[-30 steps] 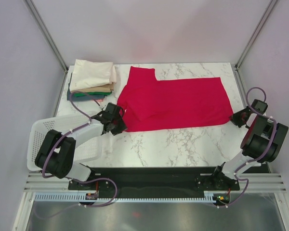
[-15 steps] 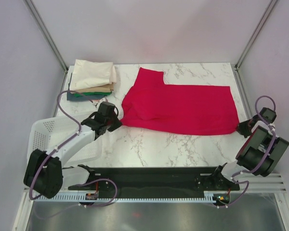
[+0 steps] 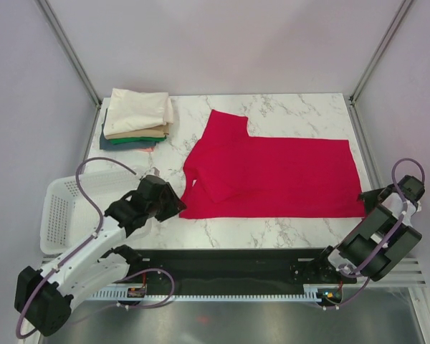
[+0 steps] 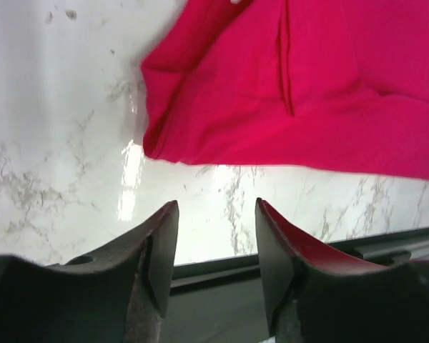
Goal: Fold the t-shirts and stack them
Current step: Fold the tshirt
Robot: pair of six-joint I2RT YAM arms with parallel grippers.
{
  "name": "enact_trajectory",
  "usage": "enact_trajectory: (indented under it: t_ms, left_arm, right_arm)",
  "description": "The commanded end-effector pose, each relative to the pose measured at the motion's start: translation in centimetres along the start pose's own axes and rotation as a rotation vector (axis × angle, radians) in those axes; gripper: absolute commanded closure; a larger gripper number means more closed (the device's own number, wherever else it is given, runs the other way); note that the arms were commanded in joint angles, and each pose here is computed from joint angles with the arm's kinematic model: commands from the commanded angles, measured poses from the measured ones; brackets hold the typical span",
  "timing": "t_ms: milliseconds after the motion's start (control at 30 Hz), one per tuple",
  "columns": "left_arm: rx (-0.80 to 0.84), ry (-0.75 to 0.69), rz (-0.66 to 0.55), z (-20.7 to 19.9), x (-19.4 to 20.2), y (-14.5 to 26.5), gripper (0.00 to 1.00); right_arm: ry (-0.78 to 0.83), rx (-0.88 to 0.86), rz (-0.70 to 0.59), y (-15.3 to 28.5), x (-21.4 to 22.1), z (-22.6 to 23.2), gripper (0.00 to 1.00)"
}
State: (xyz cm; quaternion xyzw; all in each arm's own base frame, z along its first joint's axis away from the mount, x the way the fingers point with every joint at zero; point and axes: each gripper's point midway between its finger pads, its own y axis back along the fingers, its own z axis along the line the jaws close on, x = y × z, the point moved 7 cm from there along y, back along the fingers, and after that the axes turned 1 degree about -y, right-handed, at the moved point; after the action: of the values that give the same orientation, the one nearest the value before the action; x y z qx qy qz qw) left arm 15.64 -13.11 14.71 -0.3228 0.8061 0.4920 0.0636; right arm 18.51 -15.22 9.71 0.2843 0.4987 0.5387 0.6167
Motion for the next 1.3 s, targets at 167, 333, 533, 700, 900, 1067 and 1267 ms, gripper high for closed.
enact_trajectory:
  t_ms: [167,333,533,700,900,1067,1267]
  left_arm:
    - [-0.076,-0.241,-0.078,-1.7,-2.7,3.8,0.37]
    - [-0.083,-0.38,-0.174,-7.5,-8.3,1.7,0.36]
    - [-0.016,-0.422,-0.189,-13.2,-17.7,-6.6,0.4]
    - [0.123,-0.44,-0.208,-17.6,-25.1,-12.7,0.4]
    - [0.218,-0.427,-0.197,-17.4,-30.1,-22.8,0.34]
    - [0.351,-0.312,-0.194,-16.3,-31.0,-27.9,0.34]
    - [0.386,-0.242,-0.178,-15.0,-29.8,-32.0,0.33]
  right_arm:
    - [-0.013,-0.021,-0.065,2.3,-1.0,-0.1,0.09]
    - [0.035,-0.102,-0.101,3.9,-1.5,1.5,0.09]
    - [0.232,-0.244,-0.176,6.9,0.7,6.3,0.08]
    - [0.349,-0.347,-0.208,9.2,1.7,9.1,0.06]
    - [0.475,-0.451,-0.189,11.2,4.0,11.1,0.06]
    - [0.554,-0.515,-0.14,12.0,6.9,11.6,0.06]
    - [0.602,-0.564,-0.132,13.4,8.3,11.5,0.05]
